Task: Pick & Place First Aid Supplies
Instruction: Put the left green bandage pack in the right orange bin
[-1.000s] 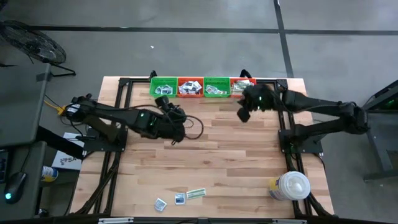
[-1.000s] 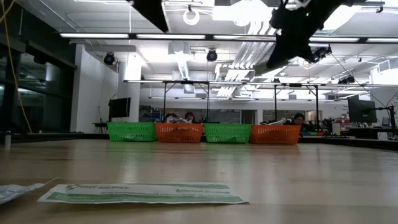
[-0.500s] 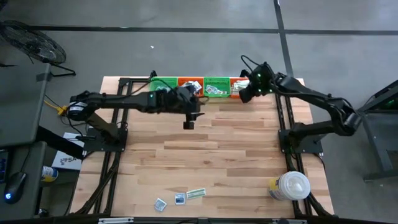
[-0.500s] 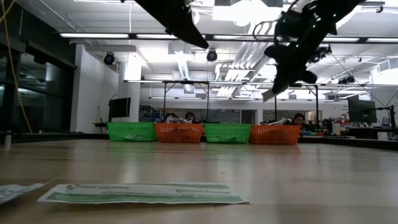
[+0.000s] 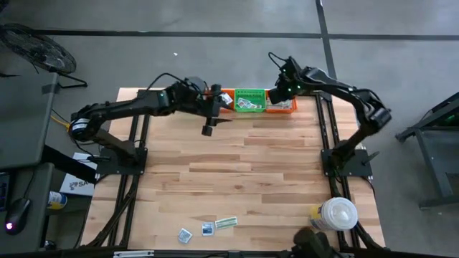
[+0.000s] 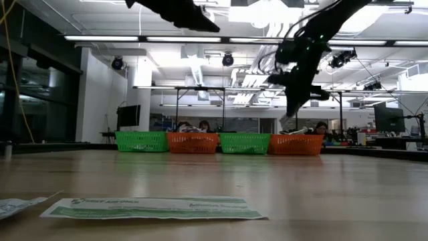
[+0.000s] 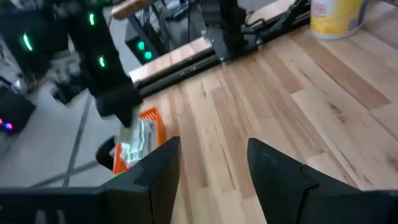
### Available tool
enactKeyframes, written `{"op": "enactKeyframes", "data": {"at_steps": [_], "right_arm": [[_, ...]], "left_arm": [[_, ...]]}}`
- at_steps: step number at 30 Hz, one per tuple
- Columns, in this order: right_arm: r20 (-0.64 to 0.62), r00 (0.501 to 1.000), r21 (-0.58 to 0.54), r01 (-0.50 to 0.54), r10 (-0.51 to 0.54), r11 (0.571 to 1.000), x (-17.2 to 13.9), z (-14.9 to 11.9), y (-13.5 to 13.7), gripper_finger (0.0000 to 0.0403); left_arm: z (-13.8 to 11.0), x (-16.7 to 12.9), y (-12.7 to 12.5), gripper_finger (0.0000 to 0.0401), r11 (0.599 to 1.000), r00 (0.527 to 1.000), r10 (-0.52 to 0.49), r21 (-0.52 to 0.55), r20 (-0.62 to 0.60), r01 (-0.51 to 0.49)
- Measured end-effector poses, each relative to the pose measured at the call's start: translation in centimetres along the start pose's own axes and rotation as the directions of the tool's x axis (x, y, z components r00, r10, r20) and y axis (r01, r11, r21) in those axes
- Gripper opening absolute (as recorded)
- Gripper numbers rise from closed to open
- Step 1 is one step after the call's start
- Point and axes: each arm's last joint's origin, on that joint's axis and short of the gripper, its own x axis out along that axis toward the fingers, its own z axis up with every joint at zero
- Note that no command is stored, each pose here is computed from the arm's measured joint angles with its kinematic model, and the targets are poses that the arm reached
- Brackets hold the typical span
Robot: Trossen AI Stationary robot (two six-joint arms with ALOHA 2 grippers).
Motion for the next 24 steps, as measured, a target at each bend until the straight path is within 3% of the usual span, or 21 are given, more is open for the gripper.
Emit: {"op": "enactKeyframes", "data": {"at_steps": [5,17,24], "right_arm": [[-0.103,0.994,0.042,0.022,-0.018,0.999,1.9,0.8,-0.6,0.0000],[-0.104,0.995,0.147,0.011,0.004,0.989,3.2,1.9,-2.4,0.0000],[-0.089,0.994,0.198,-0.051,0.070,0.979,3.2,2.2,-2.6,0.0000]], "left_arm": [[-0.1,-1.8,0.9,0.0181,0.999,1.000,-0.003,0.032,0.023,0.002],[-1.6,-2.7,2.0,0.0181,0.997,0.998,-0.061,0.044,0.004,0.060],[-1.7,-2.8,2.2,0.0181,0.996,0.997,-0.075,0.054,0.012,0.074]]}}
